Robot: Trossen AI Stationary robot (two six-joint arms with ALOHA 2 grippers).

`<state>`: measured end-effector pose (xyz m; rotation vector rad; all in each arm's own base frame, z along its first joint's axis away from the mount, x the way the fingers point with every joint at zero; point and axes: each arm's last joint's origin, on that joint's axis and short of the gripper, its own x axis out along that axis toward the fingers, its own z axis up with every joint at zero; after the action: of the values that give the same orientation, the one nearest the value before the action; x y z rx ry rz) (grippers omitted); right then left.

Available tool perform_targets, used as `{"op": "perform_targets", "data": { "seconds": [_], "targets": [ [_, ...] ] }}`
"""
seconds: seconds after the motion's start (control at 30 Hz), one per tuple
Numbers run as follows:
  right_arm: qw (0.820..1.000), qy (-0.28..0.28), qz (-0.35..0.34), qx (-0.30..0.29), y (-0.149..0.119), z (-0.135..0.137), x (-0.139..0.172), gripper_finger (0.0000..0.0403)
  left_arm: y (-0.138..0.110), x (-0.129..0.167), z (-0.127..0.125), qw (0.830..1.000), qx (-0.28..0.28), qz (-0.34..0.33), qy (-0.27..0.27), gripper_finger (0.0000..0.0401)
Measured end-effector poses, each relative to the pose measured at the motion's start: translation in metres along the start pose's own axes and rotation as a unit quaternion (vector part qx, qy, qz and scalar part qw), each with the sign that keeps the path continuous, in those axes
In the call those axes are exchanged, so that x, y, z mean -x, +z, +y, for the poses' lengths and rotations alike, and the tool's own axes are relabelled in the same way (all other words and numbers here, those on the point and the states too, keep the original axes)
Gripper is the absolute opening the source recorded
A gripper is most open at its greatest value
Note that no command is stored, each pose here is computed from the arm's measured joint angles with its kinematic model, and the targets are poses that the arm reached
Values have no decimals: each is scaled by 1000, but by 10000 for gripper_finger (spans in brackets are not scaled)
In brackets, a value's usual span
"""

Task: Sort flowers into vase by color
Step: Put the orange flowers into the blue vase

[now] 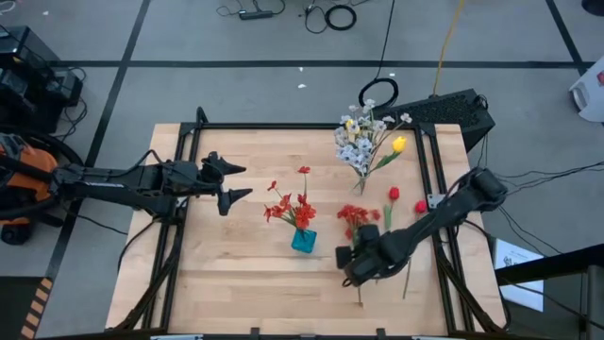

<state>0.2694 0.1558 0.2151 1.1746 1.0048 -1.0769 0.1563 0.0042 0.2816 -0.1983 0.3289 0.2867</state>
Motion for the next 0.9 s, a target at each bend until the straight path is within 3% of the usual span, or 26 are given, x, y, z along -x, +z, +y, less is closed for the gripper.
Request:
{"op": "perform_targets", "data": {
  "seconds": [0.2, 0.37, 0.57, 0.9],
  "targets": [
    [999, -16, 48, -1, -14, 9, -24, 43, 0, 0, 0, 1000, -8, 0, 0, 354],
    [999, -11, 51, -7, -16, 12, -30, 96, 0, 0, 0, 999, -42, 1, 0, 354],
    [999, -30, 39, -3, -15, 9, -31, 153, 0, 0, 0, 999, -43, 1, 0, 354],
    [995, -91, 14, 45, -21, 7, -69, 187, 0, 0, 0, 999, -43, 2, 0, 354]
  ]
}}
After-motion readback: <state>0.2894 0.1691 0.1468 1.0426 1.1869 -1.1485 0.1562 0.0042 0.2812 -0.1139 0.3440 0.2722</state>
